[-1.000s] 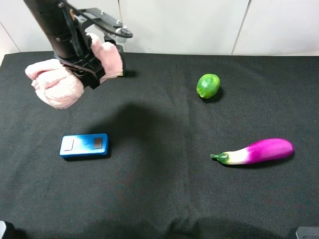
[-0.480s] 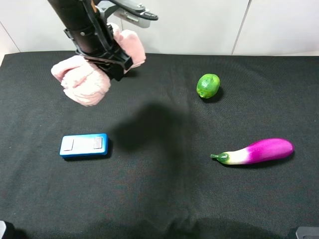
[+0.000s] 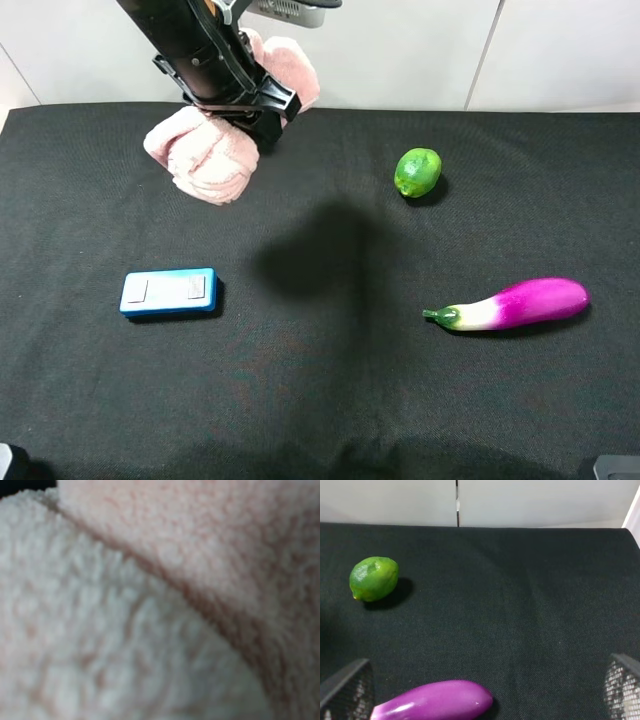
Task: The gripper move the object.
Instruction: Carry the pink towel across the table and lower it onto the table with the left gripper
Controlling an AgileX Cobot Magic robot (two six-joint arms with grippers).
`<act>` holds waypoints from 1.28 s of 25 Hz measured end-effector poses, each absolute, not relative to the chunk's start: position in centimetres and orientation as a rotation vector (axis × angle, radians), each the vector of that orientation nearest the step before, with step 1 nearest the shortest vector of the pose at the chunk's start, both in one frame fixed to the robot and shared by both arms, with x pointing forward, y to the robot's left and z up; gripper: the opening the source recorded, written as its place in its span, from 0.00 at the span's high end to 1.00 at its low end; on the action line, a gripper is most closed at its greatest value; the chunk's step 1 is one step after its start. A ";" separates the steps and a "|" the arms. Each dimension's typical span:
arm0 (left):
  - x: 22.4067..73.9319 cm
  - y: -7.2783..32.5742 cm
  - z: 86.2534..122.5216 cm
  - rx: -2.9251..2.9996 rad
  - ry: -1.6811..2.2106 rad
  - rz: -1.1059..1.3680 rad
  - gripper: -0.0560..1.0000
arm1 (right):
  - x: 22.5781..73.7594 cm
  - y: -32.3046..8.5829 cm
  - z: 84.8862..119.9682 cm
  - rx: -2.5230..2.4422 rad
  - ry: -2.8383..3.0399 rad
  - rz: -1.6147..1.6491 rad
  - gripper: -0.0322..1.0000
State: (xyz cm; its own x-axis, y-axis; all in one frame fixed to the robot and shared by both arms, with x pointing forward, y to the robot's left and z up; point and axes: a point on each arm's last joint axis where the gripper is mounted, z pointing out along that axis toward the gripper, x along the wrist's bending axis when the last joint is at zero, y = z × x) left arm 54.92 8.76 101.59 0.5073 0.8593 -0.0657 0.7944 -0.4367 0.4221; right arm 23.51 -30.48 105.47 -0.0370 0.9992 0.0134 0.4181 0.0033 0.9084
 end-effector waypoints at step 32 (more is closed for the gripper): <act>56.6 2.7 97.9 2.374 1.276 0.177 0.40 | 23.5 -30.5 105.5 1.505 1.549 1.006 0.30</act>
State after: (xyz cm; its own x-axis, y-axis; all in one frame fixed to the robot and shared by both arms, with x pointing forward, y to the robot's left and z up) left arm 56.56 2.70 97.85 0.5669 0.8186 -0.0919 0.7629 -0.4797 0.4335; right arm 23.51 -30.48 105.47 -0.0370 0.9992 0.0134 0.4181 0.0033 0.9084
